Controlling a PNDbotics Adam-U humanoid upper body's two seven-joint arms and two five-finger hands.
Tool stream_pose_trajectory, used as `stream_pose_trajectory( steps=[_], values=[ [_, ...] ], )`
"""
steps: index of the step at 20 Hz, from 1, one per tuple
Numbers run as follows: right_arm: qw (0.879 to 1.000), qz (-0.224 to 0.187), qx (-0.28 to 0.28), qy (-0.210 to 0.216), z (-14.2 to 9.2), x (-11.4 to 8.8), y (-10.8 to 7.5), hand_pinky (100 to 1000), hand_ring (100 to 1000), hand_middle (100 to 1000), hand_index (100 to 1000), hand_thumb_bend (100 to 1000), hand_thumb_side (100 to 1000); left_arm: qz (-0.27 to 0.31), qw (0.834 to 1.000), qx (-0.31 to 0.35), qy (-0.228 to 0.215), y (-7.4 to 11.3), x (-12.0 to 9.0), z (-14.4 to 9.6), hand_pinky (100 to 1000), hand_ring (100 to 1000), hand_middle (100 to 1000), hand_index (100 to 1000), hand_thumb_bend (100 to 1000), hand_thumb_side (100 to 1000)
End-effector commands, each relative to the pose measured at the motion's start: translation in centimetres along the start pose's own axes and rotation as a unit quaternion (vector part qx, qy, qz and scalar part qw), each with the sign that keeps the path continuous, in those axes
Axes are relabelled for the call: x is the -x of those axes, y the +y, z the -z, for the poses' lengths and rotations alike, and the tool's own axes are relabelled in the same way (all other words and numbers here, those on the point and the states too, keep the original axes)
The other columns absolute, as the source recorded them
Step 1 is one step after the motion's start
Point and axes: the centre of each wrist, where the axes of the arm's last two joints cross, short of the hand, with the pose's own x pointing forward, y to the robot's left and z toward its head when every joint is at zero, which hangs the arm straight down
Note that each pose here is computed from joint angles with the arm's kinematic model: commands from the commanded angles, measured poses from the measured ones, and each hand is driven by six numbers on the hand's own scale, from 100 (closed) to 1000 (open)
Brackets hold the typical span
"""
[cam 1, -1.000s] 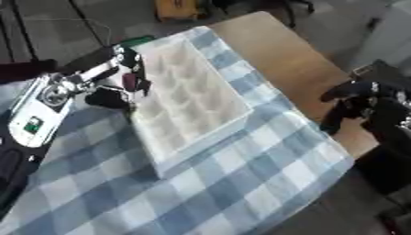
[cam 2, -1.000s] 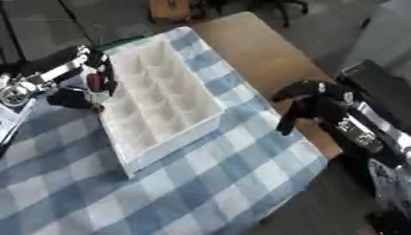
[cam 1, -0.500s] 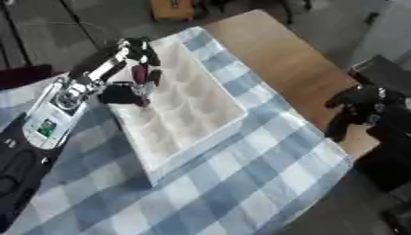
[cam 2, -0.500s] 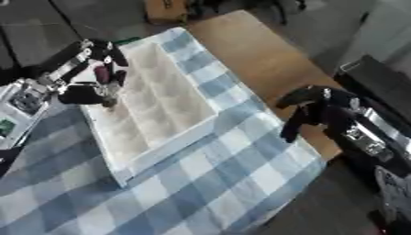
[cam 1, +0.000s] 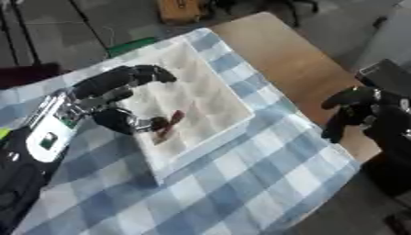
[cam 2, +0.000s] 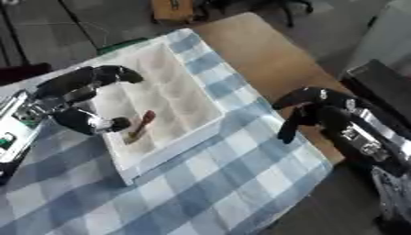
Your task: Pick up objects on the table and place them in the box.
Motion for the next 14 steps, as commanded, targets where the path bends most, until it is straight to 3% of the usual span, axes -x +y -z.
stream_pose_trajectory(
  steps=[1, 2, 5, 9, 14],
  values=[
    [1.000, -0.016, 0.000, -0.003, 0.0, -0.7, -0.4, 578, 515, 752, 820, 100, 763, -0.004, 0.999, -0.048, 0.001, 1.6, -0.2, -0.9, 835, 785, 779, 896, 387, 930],
    [1.000, -0.015, 0.001, -0.002, 0.0, -0.7, -0.4, 579, 515, 752, 820, 100, 760, -0.014, 0.998, -0.058, 0.002, 1.7, -0.3, -1.1, 742, 713, 708, 840, 271, 900],
    [1.000, -0.014, 0.007, 0.002, -0.4, -0.6, -0.5, 579, 515, 752, 820, 100, 758, -0.104, 0.984, -0.143, 0.007, 1.3, -1.3, -3.7, 683, 658, 658, 812, 178, 894],
    [1.000, -0.015, 0.016, 0.015, -1.2, -0.4, -0.5, 578, 514, 752, 820, 100, 762, -0.213, 0.955, -0.206, -0.007, 1.0, -3.6, -7.3, 665, 653, 658, 819, 148, 887],
    [0.999, -0.017, 0.022, 0.025, -1.5, -0.2, -0.5, 578, 514, 752, 820, 100, 767, -0.256, 0.938, -0.232, -0.014, 1.8, -5.8, -10.2, 666, 669, 675, 835, 145, 884]
  ],
)
